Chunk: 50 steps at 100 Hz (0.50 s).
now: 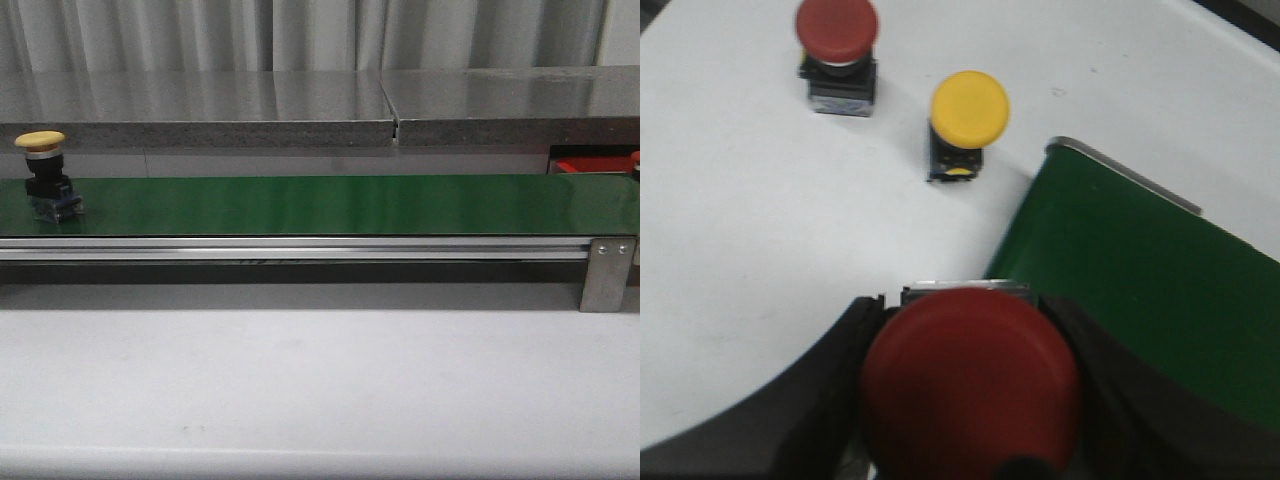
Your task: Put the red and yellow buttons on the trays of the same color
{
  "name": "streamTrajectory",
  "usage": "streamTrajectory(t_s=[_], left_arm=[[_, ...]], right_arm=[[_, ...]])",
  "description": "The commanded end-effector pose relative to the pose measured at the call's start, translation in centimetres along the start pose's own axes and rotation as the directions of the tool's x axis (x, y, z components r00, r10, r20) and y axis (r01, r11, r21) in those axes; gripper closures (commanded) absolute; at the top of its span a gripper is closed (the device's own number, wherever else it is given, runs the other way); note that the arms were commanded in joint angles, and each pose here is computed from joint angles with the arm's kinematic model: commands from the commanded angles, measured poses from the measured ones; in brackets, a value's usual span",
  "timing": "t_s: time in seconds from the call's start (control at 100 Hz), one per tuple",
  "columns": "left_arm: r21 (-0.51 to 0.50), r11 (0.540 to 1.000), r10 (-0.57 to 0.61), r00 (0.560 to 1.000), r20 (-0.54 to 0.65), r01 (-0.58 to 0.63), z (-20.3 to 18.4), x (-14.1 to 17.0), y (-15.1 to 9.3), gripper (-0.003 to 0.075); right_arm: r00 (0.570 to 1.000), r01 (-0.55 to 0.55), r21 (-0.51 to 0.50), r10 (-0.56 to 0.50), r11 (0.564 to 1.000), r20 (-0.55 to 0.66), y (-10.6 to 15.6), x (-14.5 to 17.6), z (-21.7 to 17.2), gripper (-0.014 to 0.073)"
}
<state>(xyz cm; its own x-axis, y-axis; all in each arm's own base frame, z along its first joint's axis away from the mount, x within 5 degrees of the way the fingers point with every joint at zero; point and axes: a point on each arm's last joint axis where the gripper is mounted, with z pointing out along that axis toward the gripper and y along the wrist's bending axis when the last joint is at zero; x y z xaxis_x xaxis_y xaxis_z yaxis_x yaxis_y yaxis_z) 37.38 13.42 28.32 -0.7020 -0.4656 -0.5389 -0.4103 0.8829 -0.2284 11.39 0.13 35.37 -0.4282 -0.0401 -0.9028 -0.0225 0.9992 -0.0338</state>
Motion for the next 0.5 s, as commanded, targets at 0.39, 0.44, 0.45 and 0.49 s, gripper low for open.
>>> streamTrajectory(t_s=[0.39, 0.44, 0.45, 0.49], left_arm=[[0.063, 0.996, 0.068, 0.997, -0.039, -0.066, 1.2, 0.6, -3.6, 0.0521], [0.063, 0.995, 0.075, 0.996, -0.039, -0.073, 1.2, 0.6, -3.6, 0.0451], [0.064, 0.995, 0.074, 0.997, -0.039, -0.071, 1.2, 0.6, -3.6, 0.0439], [0.065, 0.995, 0.073, 0.997, -0.039, -0.070, 1.2, 0.6, -3.6, 0.0343]], right_arm=[[0.995, 0.013, 0.008, -0.014, 1.000, 0.099, -0.1, -1.4, -0.6, 0.0713], [0.995, 0.013, 0.008, -0.014, 1.000, 0.099, -0.1, -1.4, -0.6, 0.0713], [0.995, 0.013, 0.008, -0.014, 1.000, 0.099, -0.1, -1.4, -0.6, 0.0713], [0.995, 0.013, 0.008, -0.014, 1.000, 0.099, -0.1, -1.4, -0.6, 0.0713]])
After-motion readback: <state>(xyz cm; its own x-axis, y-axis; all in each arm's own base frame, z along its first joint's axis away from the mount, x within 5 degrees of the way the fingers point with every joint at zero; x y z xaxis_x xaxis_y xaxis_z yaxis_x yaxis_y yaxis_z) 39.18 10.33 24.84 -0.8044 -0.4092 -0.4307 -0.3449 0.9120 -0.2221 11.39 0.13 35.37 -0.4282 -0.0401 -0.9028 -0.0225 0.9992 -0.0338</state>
